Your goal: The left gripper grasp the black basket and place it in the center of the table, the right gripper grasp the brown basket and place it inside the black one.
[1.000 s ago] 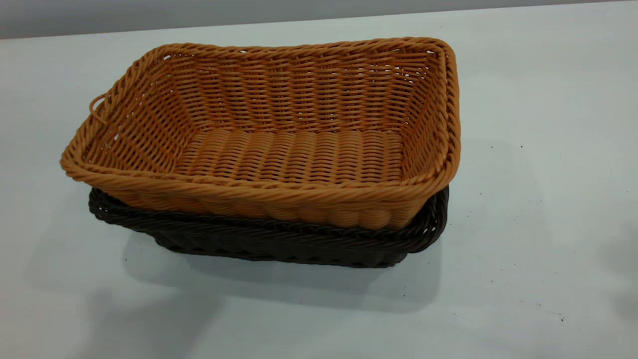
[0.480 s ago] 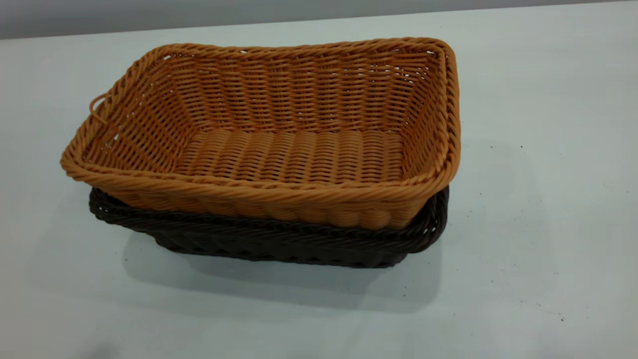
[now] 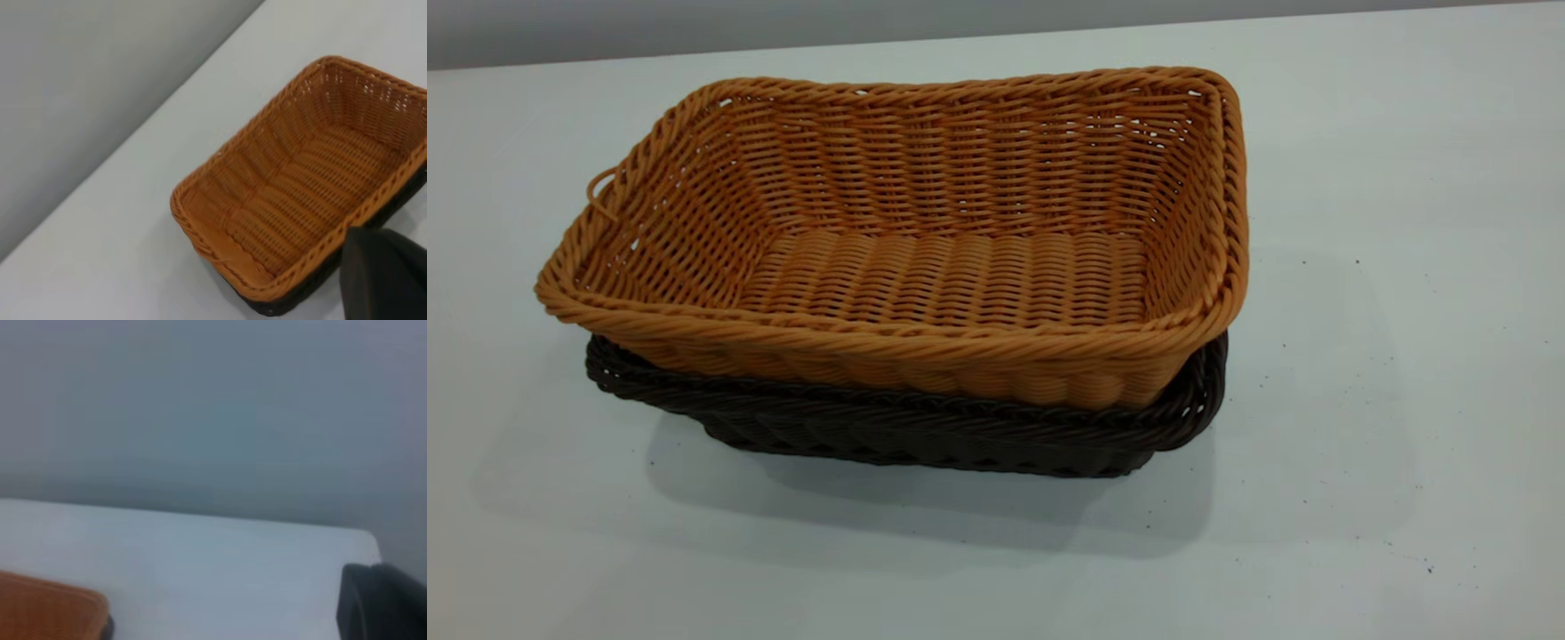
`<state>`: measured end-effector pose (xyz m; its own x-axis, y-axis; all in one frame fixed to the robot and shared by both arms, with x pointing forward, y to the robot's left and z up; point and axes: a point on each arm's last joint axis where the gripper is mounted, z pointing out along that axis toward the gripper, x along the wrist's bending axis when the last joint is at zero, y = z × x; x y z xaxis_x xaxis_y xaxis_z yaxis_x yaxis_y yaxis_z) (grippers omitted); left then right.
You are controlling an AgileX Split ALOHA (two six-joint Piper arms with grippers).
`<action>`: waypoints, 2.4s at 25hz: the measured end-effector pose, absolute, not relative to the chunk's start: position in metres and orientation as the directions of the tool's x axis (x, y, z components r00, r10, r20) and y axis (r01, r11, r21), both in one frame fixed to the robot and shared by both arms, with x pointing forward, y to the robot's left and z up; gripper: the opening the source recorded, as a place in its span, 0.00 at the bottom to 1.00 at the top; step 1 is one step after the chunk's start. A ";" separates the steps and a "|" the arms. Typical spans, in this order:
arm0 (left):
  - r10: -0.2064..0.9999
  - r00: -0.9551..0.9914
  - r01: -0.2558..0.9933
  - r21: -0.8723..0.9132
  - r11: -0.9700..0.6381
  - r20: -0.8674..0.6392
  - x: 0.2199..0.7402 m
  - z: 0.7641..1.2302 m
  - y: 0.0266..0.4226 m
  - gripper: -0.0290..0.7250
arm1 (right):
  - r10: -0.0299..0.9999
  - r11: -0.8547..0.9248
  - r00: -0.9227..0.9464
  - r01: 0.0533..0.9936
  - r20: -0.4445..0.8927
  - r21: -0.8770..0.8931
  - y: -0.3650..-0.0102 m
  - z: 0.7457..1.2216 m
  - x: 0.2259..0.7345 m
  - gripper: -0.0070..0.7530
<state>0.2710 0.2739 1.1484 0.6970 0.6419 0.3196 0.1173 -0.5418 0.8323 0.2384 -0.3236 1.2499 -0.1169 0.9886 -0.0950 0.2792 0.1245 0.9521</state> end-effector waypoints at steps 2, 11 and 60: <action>0.646 0.704 0.144 0.832 -0.536 0.294 0.270 1.147 0.274 0.04 | 0.987 0.124 -0.126 0.252 -0.095 0.960 -0.327 1.248 0.227 0.02; 0.658 0.727 0.308 0.764 -0.567 0.195 0.262 1.134 0.278 0.04 | 0.977 0.124 -0.198 0.256 -0.073 0.959 -0.329 1.201 0.203 0.02; 0.731 0.682 0.581 0.623 -0.523 -0.023 0.276 1.029 0.264 0.04 | 0.956 0.105 -0.292 0.454 0.037 0.885 -0.303 1.049 0.236 0.02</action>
